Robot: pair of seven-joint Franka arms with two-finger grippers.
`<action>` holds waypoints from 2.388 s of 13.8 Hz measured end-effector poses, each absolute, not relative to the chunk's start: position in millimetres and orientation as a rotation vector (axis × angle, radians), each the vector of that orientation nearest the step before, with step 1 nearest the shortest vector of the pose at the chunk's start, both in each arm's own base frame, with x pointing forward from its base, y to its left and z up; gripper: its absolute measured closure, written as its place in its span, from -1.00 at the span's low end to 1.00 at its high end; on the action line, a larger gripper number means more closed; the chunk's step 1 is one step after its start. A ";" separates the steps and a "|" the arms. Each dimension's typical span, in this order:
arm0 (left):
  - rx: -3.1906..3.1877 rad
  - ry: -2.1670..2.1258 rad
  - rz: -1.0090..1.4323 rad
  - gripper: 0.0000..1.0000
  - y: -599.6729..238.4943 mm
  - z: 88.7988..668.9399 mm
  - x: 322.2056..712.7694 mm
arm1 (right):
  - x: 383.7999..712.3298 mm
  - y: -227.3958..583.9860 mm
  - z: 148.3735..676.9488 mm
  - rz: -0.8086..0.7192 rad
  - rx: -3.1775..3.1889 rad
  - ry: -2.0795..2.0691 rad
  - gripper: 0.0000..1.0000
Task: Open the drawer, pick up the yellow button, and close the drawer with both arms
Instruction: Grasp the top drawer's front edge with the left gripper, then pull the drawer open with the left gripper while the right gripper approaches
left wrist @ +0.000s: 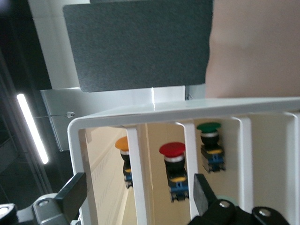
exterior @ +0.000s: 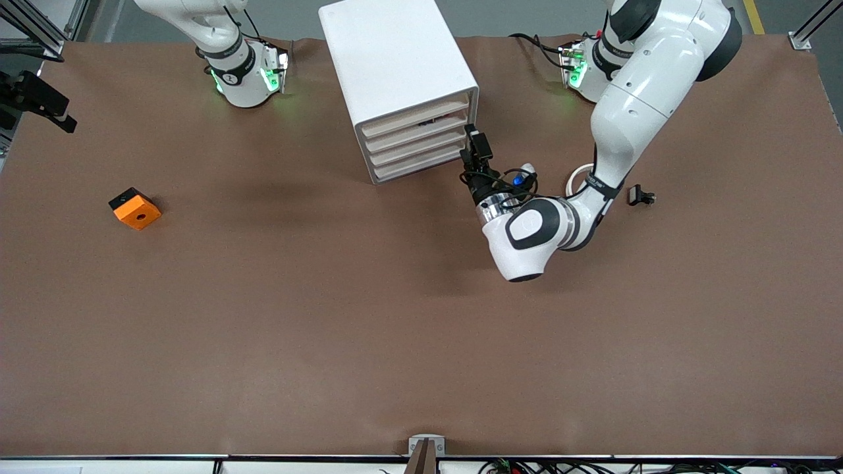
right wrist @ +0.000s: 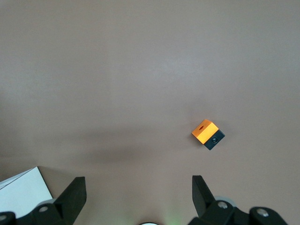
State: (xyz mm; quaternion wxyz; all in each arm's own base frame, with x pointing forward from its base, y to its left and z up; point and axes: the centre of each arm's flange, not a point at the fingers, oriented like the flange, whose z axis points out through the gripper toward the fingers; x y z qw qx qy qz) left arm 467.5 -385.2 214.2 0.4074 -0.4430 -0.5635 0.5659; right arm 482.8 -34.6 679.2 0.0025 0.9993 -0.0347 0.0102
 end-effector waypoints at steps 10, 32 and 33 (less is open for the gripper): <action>-1.083 -1.307 1.359 -0.15 -403.3 208.2 432.6 | 482.8 -34.6 679.2 0.032 3.135 -0.110 -1.00; -1.095 -1.228 1.303 0.70 -428.7 204.5 394.8 | 563.1 -35.8 579.6 -0.206 3.116 -0.111 -1.00; -1.095 -1.228 1.303 0.70 -428.7 204.6 394.9 | 564.1 -36.3 579.6 -0.205 3.116 -0.112 -1.00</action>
